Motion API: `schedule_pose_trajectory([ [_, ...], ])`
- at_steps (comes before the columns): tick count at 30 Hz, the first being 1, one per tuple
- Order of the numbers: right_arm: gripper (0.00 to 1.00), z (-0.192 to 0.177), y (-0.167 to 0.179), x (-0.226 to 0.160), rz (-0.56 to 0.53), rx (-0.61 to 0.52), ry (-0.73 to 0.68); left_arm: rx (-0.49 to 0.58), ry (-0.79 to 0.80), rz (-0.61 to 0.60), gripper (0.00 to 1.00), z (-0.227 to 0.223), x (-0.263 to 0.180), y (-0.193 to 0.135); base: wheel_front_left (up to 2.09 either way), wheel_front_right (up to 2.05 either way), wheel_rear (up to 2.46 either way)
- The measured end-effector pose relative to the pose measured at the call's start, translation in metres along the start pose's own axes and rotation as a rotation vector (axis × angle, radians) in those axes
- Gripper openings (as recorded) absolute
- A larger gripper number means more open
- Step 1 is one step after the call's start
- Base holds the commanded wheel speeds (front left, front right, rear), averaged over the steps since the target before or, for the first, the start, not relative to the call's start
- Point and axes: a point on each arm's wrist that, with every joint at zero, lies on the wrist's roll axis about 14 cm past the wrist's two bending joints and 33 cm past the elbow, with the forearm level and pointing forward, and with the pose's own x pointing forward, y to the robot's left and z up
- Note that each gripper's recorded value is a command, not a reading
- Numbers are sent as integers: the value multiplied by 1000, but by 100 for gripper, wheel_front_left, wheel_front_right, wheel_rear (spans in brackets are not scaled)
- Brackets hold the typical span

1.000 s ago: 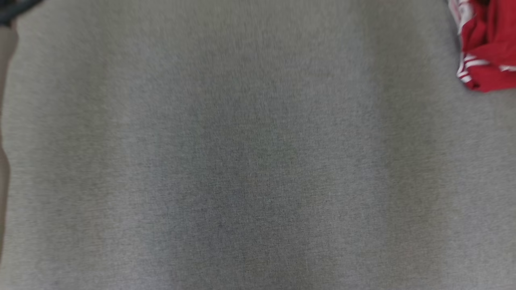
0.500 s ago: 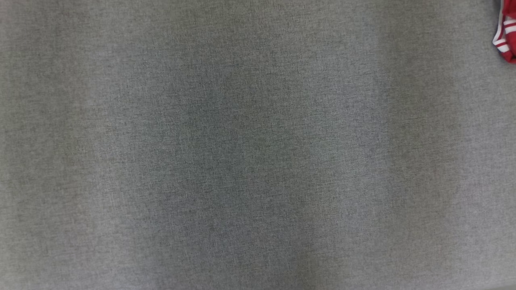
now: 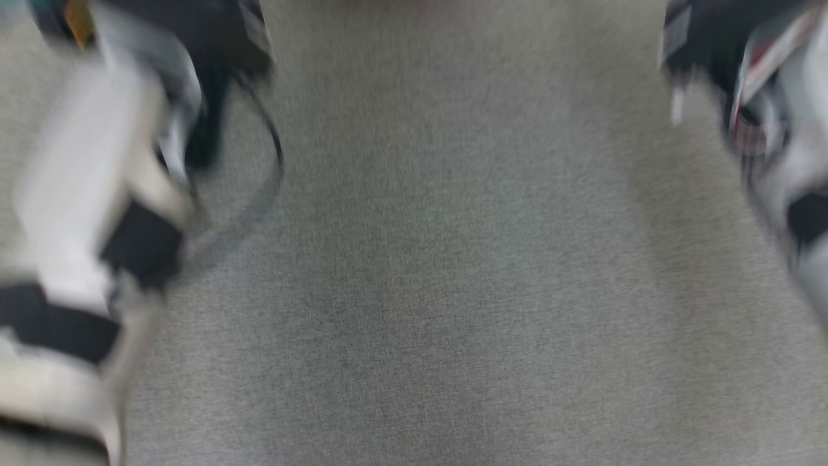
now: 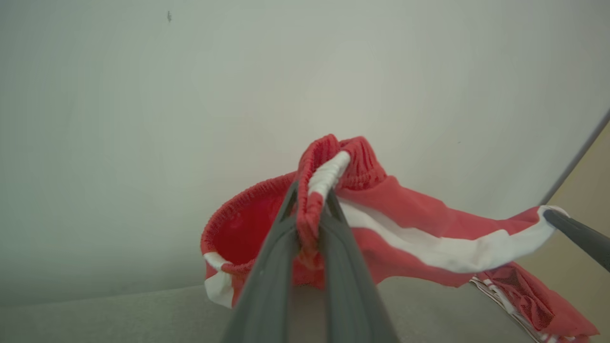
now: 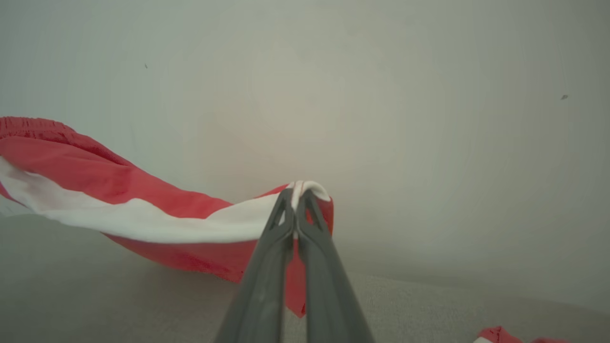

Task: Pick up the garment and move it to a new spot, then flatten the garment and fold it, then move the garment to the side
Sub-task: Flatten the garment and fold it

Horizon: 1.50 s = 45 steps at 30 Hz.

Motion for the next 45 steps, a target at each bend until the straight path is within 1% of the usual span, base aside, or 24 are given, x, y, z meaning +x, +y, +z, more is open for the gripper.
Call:
schedule_pose_trajectory([
  [3, 0, -22, 4, -44, 2, 53, 54, -43, 24, 50, 0, -17, -38, -3, 0, 0, 0],
  [7, 0, -46, 11, -102, -24, 153, 119, -133, 46, 125, 0, -34, -93, -12, 0, 0, 0],
  [8, 0, -51, 11, -117, -39, 179, 134, -171, 41, 142, 0, -34, -105, -16, 0, 0, 0],
  [9, 0, -60, 17, -144, -54, 219, 168, -208, 56, 173, 0, -41, -132, -22, 0, 0, 0],
  [11, 0, -63, 24, -168, -71, 254, 187, -238, 79, 210, 0, -49, -160, -27, 0, 0, 0],
  [14, 0, -67, 33, -201, -90, 276, 219, -261, 120, 274, 0, -61, -200, -28, 0, 0, 0],
  [16, 0, -71, 40, -223, -110, 293, 243, -289, 146, 300, 0, -69, -224, -35, 0, 0, 0],
  [19, 0, -76, 52, -257, -149, 343, 273, -301, 173, 341, 0, -75, -255, -41, 0, 0, 0],
  [21, 0, -77, 62, -277, -159, 353, 298, -319, 182, 367, 0, -78, -274, -45, 0, 0, 0],
  [26, 0, -90, 97, -332, -186, 434, 398, -280, 229, 419, 0, -86, -321, -49, 0, 0, 0],
  [28, 0, -90, 105, -347, -200, 447, 414, -279, 235, 436, 0, -87, -335, -51, 0, 0, 0],
  [32, 0, -88, 114, -360, -214, 462, 424, -281, 264, 441, 0, -95, -356, -57, 0, 0, 0],
  [35, 0, -79, 109, -356, -212, 439, 399, -283, 245, 434, 0, -92, -358, -61, 0, 0, 0],
  [38, 0, -67, 101, -340, -191, 391, 358, -276, 208, 402, 0, -83, -352, -67, 0, 0, 0],
  [39, 0, -67, 101, -340, -191, 391, 358, -276, 208, 402, 0, -83, -352, -67, 0, 0, 0],
  [41, 0, -54, 93, -323, -172, 337, 315, -268, 179, 374, 0, -75, -344, -70, 0, 0, 0],
  [43, 0, -45, 90, -305, -148, 310, 281, -269, 148, 357, 0, -68, -335, -71, 0, 0, 0],
  [45, 0, -43, 91, -289, -109, 267, 287, -270, 114, 352, 0, -60, -326, -68, 0, 0, 0],
])
